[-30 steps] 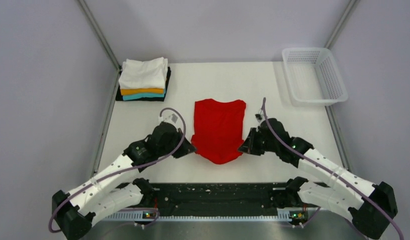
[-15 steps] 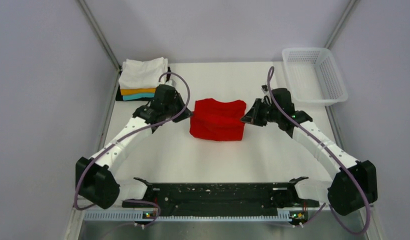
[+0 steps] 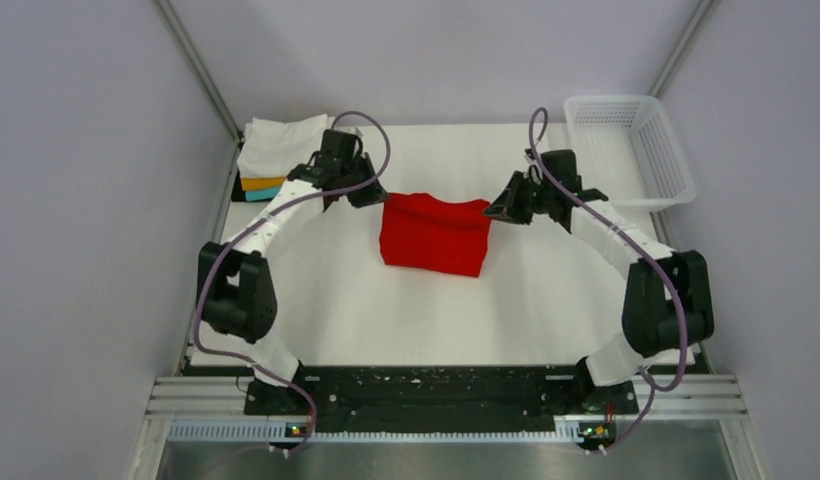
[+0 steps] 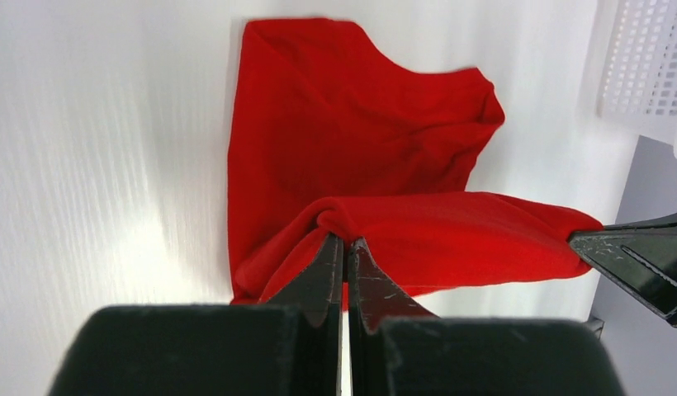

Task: Fold and stack the t-shirts
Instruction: Fold the long partially folded tshirt into a neat square

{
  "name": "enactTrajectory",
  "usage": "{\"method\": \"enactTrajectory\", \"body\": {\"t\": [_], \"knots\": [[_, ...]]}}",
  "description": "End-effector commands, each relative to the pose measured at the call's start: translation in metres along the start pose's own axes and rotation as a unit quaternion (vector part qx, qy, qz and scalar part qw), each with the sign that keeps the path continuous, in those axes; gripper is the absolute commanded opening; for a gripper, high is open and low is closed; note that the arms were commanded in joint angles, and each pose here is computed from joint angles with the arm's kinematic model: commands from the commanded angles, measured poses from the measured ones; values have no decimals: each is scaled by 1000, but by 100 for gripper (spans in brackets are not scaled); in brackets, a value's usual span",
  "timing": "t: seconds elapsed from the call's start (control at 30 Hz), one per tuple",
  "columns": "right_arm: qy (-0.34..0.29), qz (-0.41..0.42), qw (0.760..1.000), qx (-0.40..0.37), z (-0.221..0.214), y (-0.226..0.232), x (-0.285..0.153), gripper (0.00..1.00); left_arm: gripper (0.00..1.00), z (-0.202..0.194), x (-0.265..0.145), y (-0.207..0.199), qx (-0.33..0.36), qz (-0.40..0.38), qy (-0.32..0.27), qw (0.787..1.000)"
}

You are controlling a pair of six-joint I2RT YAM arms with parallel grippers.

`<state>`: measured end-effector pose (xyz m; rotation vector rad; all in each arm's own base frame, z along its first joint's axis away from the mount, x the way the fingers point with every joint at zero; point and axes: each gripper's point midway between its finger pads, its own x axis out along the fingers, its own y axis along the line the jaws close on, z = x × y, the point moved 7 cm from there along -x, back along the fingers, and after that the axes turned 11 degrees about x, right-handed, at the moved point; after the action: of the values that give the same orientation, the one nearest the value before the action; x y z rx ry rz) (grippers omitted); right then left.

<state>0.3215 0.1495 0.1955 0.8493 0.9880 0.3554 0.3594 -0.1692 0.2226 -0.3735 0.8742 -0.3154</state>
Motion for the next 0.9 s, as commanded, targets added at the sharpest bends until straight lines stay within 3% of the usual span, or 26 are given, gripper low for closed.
{"method": "enactTrajectory", "body": {"t": [0.0,0.17,0.33,0.37,0.43,0.47,0.5,0.53,0.6,0.63,0.67,0.73,0.87], "knots": [[-28,17,999,-8,36,5,17,0,0,30,24,4,19,-23,-9,1000],[-28,-5,999,15,52,-13,43,0,0,42,63,13,9,-47,35,998],[-43,-22,998,25,67,-29,63,0,0,56,93,16,12,-54,39,998],[-53,-25,998,25,72,-32,67,0,5,57,99,17,12,-55,41,998],[-70,-35,997,28,85,-36,73,15,30,60,109,19,8,-60,45,997],[-83,-42,995,33,91,-38,74,25,47,63,110,18,7,-62,45,997],[-95,-51,994,37,97,-39,73,42,59,66,110,16,6,-64,46,997],[-109,-59,992,36,102,-37,69,53,66,69,107,14,6,-66,45,997],[-130,-76,988,27,106,-32,58,72,70,74,96,9,8,-69,36,997],[-139,-77,987,22,107,-27,51,80,90,76,89,6,10,-67,29,997],[-148,-78,986,18,107,-24,44,87,97,77,81,4,12,-63,23,998],[-157,-70,985,0,101,-12,31,92,99,76,65,1,17,-54,7,998],[-132,-18,990,-55,71,19,18,94,99,62,38,-9,36,-57,3,998]]}}
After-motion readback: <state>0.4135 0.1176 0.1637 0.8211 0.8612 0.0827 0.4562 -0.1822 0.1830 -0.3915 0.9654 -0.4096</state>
